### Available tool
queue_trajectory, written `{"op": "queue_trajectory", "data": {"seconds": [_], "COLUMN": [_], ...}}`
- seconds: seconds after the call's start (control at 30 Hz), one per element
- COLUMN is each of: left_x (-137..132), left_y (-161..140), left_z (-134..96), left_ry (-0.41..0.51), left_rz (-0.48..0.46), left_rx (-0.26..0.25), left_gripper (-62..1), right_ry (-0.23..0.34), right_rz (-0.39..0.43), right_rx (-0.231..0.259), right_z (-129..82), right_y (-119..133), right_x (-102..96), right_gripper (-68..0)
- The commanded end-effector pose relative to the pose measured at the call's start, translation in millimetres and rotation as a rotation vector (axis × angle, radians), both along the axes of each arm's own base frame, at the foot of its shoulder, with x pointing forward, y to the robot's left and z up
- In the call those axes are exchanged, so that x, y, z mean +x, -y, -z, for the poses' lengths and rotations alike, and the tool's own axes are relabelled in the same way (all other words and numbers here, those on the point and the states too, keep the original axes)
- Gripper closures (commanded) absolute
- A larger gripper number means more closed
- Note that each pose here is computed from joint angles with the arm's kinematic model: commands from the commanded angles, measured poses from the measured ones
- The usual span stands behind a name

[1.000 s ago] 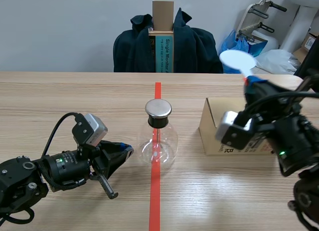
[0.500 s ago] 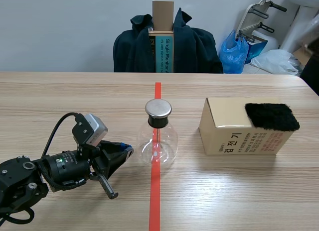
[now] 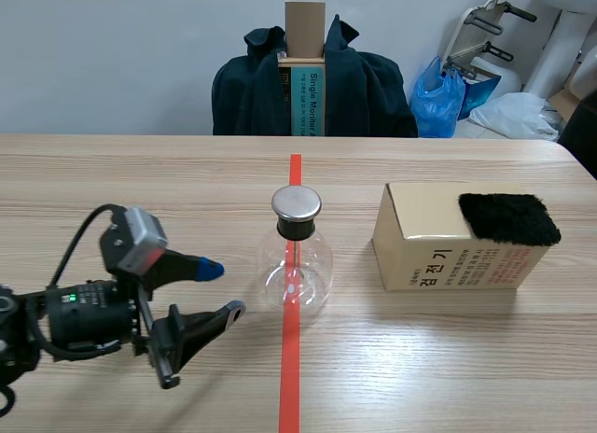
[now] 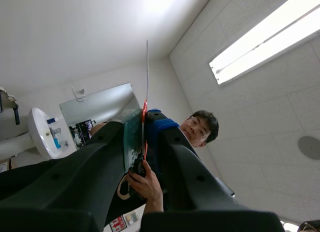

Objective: Do the electroscope experiment.
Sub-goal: 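Rub the plate on the fur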

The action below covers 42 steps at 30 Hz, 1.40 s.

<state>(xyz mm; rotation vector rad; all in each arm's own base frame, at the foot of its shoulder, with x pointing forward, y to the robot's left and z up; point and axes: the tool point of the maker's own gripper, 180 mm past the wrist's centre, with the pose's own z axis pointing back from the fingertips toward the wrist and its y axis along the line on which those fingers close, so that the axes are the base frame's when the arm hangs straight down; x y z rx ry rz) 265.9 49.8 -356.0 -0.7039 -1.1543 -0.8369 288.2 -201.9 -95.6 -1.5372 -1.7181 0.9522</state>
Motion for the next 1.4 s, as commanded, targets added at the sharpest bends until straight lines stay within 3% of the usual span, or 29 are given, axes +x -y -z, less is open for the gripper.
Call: {"op": "queue_trajectory", "data": {"seconds": [0.0, 0.07, 0.2, 0.3, 0.47, 0.7, 0.83, 1.03, 1.2, 1.37], "left_x": [-2, -12, -29, -44, -61, -64, -64, -64, -64, -64], "left_y": [-9, -17, -38, -47, -54, -56, -56, -56, -56, -56], "left_z": [-24, -42, -76, -91, -105, -108, -108, -108, -108, -108], "left_ry": [0.026, 0.032, 0.065, 0.081, 0.094, 0.097, 0.097, 0.098, 0.098, 0.098], "left_rz": [-0.006, 0.019, 0.009, 0.023, 0.013, -0.006, -0.006, -0.006, -0.006, -0.006], "left_rx": [-0.059, -0.083, -0.104, -0.082, -0.070, -0.072, -0.071, -0.072, -0.072, -0.072], "left_gripper": [-53.1, -61.8, -62.3, -62.3, -62.3, -62.3, -62.3, -62.3, -62.3, -62.3], "right_ry": [0.026, 0.026, 0.025, 0.025, 0.023, -0.008, -0.071, -0.217, -0.348, -0.449], "right_rz": [0.006, 0.006, 0.006, 0.007, 0.034, 0.077, 0.110, 0.116, 0.078, 0.031], "right_rx": [0.001, 0.001, 0.001, 0.002, 0.020, 0.054, 0.064, 0.062, 0.070, 0.064], "right_z": [-7, -7, -7, -7, -6, 4, 28, 84, 130, 163], "right_y": [2, 2, 2, 2, 8, 20, 33, 43, 38, 28], "right_x": [-0.1, -0.1, -0.1, -0.1, 0.4, 2.4, 6.8, 14.3, 19.9, 19.2], "right_gripper": [-0.7, -0.7, -0.7, -0.7, -0.7, -0.7, -0.7, -0.7, -0.7, -0.7]}}
